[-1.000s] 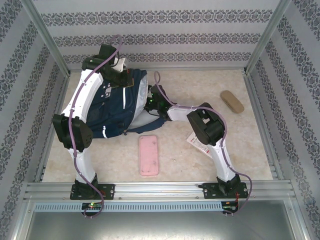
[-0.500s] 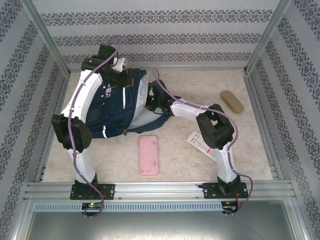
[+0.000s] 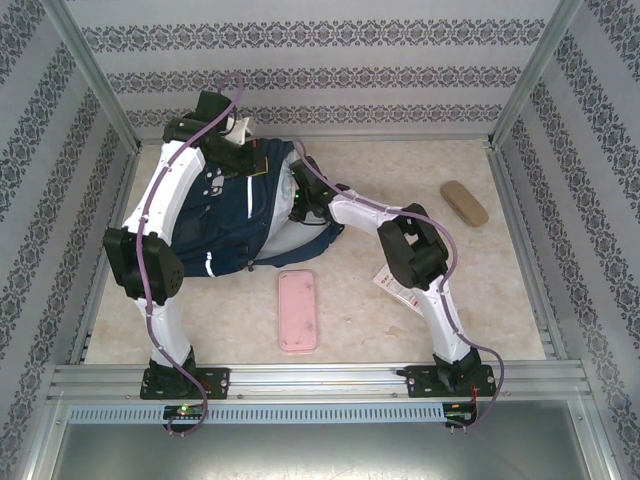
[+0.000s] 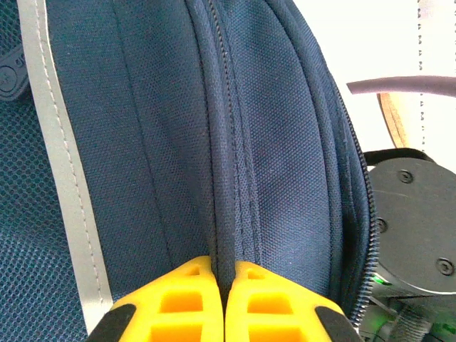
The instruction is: Pack the student bag
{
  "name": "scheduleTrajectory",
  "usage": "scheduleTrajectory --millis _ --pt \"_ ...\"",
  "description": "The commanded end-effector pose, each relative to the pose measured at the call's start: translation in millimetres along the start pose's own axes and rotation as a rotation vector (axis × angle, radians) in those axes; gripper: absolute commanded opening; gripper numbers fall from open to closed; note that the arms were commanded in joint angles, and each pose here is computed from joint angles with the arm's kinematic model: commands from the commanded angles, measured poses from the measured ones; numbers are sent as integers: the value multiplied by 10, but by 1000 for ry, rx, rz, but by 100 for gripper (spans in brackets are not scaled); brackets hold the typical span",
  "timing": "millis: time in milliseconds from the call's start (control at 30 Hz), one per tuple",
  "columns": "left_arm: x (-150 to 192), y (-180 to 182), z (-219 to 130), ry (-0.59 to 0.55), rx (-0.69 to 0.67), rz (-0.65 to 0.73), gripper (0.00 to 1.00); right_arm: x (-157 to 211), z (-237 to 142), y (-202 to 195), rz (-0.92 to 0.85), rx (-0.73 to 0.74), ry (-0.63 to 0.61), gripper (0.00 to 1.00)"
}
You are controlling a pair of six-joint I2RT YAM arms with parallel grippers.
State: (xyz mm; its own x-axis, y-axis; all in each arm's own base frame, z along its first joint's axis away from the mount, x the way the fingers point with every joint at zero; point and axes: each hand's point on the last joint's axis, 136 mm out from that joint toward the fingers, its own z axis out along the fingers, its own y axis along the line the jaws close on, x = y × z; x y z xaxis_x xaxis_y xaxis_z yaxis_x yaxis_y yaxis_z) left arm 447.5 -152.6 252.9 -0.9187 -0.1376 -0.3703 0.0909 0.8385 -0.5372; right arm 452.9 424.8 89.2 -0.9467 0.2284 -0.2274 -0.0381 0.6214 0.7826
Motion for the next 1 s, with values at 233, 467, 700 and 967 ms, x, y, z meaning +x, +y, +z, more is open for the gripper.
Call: scheduleTrajectory --millis 233,467,700,967 --pt "-212 -422 -356 -136 136 96 0 58 -49 49 3 -8 21 86" --pt "-228 -404 -339 -134 131 96 0 -67 -368 -126 33 -14 -37 98" --pt "-224 -399 -326 -130 131 94 0 -52 -583 15 -28 -24 -72 85" --pt "-226 -406 -315 -128 138 93 0 -43 -461 23 -29 -30 -54 40"
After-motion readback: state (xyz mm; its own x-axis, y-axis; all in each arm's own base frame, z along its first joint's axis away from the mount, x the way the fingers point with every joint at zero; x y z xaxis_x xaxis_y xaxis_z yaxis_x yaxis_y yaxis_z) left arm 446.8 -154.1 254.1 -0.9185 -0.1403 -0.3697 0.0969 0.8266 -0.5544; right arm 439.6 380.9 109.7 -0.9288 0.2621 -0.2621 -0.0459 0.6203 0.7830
